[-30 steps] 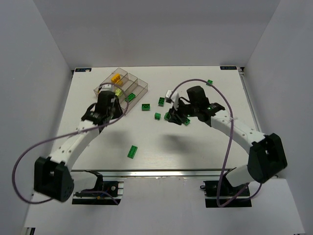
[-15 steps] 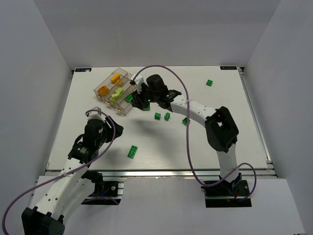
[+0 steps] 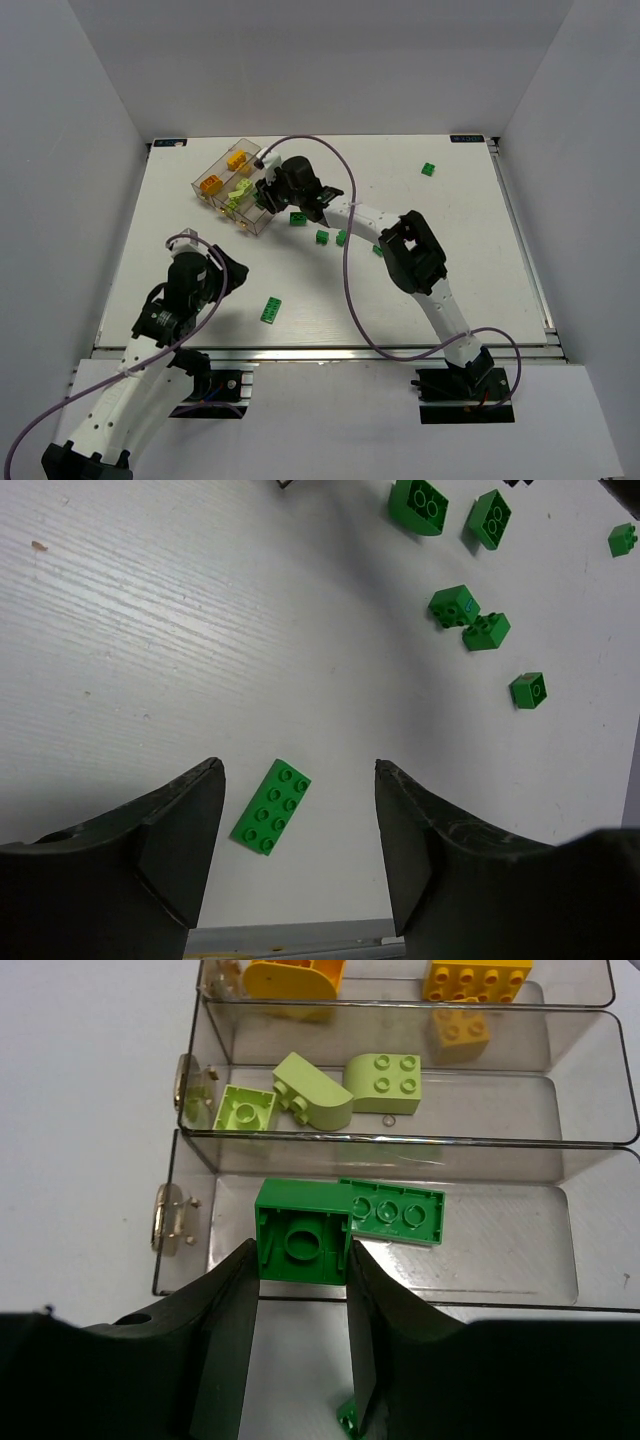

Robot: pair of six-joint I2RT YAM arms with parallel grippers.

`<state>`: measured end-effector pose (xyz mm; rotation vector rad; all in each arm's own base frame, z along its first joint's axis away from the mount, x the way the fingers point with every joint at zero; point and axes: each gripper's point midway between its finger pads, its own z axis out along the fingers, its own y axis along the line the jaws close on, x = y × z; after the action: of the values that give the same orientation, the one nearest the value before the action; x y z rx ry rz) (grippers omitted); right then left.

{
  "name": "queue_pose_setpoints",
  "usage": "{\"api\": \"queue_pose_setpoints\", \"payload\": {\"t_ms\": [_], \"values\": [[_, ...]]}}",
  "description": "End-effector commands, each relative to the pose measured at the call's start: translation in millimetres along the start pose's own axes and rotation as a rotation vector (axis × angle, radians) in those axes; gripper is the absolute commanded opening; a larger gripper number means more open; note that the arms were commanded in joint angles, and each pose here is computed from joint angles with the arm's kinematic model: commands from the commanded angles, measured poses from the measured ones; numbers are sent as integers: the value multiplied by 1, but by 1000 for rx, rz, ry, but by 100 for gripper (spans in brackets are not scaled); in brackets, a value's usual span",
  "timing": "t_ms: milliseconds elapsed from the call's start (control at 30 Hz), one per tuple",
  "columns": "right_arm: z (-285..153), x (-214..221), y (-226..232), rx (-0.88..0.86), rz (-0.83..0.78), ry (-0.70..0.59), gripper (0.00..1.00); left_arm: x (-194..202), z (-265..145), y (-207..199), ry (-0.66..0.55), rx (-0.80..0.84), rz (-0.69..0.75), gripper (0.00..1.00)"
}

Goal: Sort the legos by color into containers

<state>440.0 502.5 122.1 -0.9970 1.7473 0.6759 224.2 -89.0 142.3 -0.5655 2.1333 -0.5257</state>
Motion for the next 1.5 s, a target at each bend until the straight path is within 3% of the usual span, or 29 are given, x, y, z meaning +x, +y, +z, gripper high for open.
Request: {"api": "queue_pose_setpoints", "payload": {"t_ms": [0,67,300,433,500,567,667,700,733,767,833,933,967,1033,1167,1467], "values": [[4,-40,-13,55,-51,-129,14,3,-3,5,8,-24,-35,71],[8,-34,-14,58,-65,-121,30,4,-3,3,17,-17,-38,75],[10,-33,-20,80,-118,-131,58,17,7,9,101,-68,-12,79],[-8,-58,-26,72,-159,-156,73,23,13,13,147,-113,-17,83],[-24,-77,-27,66,-199,-176,89,32,17,17,195,-150,-3,88],[-38,-75,-27,5,-225,-147,90,34,19,9,206,-148,23,98],[-78,-86,-17,-184,-232,-144,89,38,22,-2,220,-163,94,98],[-104,-104,-22,-211,-253,-184,87,45,27,-2,248,-183,126,98],[-117,-90,-7,-319,-247,-180,82,46,28,-10,253,-177,149,98],[-142,-106,-3,-341,-278,-219,79,56,29,-17,281,-163,194,98],[-167,-96,-1,-395,-297,-210,70,75,35,-19,339,-195,264,98],[-204,-73,3,-418,-312,-171,61,88,42,-18,381,-274,355,98],[-210,-49,5,-426,-281,-129,60,91,41,-26,387,-271,392,98],[-237,-46,4,-406,-285,-133,58,94,42,-22,396,-318,450,98],[-278,-26,14,-374,-286,-120,60,104,48,-19,420,-377,554,98],[-318,18,38,-360,-215,-77,62,109,67,-24,427,-369,633,97]]}}
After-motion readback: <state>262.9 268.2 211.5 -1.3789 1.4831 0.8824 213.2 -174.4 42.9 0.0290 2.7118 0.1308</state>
